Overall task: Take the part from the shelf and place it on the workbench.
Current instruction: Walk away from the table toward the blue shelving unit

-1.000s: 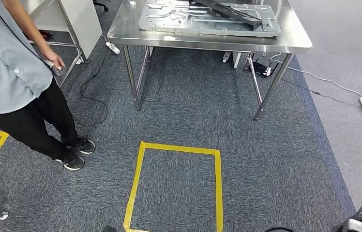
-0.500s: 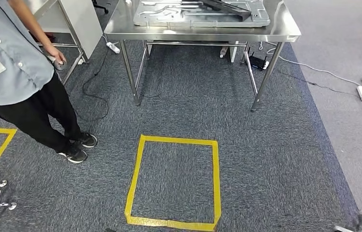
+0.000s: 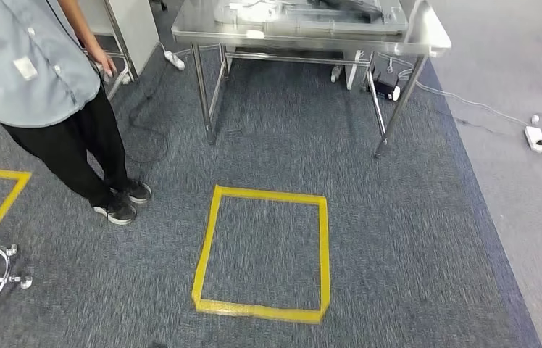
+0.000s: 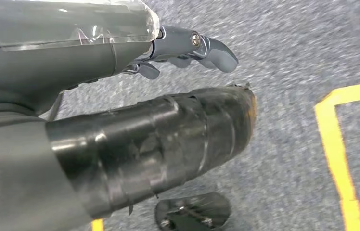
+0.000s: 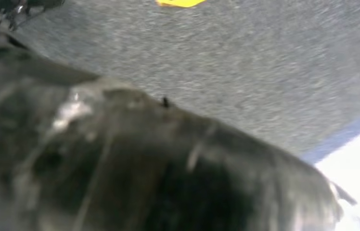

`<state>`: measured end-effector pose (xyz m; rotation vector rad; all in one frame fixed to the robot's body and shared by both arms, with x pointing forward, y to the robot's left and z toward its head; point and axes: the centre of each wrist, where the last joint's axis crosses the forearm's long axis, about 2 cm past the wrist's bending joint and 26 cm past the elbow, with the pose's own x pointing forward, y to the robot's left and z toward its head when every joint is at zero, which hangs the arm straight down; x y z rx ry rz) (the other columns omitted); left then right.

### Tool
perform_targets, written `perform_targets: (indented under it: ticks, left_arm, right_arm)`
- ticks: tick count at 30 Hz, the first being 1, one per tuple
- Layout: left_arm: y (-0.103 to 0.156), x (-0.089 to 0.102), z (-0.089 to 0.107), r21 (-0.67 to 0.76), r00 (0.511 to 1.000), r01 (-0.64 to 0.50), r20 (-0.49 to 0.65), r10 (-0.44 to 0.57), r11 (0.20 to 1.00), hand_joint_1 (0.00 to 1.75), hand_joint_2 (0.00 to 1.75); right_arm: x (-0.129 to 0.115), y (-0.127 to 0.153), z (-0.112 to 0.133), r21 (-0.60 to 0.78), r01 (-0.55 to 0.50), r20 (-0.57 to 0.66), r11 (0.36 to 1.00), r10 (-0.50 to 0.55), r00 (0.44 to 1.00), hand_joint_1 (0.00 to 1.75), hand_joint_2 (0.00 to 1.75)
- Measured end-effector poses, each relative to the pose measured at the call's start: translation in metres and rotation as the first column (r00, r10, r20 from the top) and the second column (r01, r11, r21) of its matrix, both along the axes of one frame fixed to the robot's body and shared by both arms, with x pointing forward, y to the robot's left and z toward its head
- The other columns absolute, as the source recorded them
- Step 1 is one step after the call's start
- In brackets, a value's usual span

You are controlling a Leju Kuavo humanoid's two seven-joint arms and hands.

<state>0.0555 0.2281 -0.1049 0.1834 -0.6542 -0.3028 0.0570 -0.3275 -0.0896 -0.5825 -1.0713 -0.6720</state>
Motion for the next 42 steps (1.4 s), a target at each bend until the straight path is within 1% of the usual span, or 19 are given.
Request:
perform_targets:
  ticks: [3,6,11,14,19,22,28,42]
  left_arm:
    - [0.0,0.0,0.0,0.001,1.0,-0.004,0.0,0.004,1.0,0.0,0.0]
    - [-0.002,-0.001,0.0,0.0,1.0,-0.008,0.0,0.008,1.0,0.0,0.0]
    - [-0.004,-0.002,0.0,-0.001,1.0,-0.025,-0.004,0.025,1.0,0.0,0.0]
    - [-0.005,-0.004,0.0,0.001,0.999,-0.032,-0.008,0.032,0.999,0.0,0.0]
    - [-0.006,-0.006,0.0,0.003,0.999,-0.037,-0.012,0.037,0.999,0.0,0.0]
    - [-0.005,-0.007,0.0,0.004,0.999,-0.045,-0.014,0.045,0.999,0.0,0.0]
    - [-0.007,-0.006,0.0,0.0,0.999,-0.05,-0.01,0.05,0.999,0.0,0.0]
    - [-0.01,-0.005,0.001,0.004,0.998,-0.067,-0.008,0.067,0.998,0.0,0.0]
  right_arm:
    - [-0.005,0.009,-0.007,0.084,0.039,-0.055,0.996,-0.034,0.998,0.0,0.0]
    - [-0.008,0.022,-0.012,0.16,0.061,-0.145,0.985,-0.037,0.989,0.0,0.0]
    - [-0.017,0.049,-0.018,0.291,0.08,-0.321,0.953,0.019,0.947,0.0,0.0]
    - [-0.021,0.063,-0.019,0.35,0.074,-0.369,0.934,0.065,0.927,0.0,0.0]
    - [-0.024,0.083,-0.019,0.416,0.046,-0.389,0.908,0.132,0.912,0.0,0.0]
    - [-0.024,0.089,-0.019,0.437,0.023,-0.381,0.899,0.162,0.91,0.0,0.0]
    - [-0.022,0.092,-0.018,0.445,-0.026,-0.365,0.895,0.207,0.908,0.0,0.0]
    - [-0.023,0.096,-0.018,0.463,-0.084,-0.373,0.882,0.28,0.885,0.0,0.0]
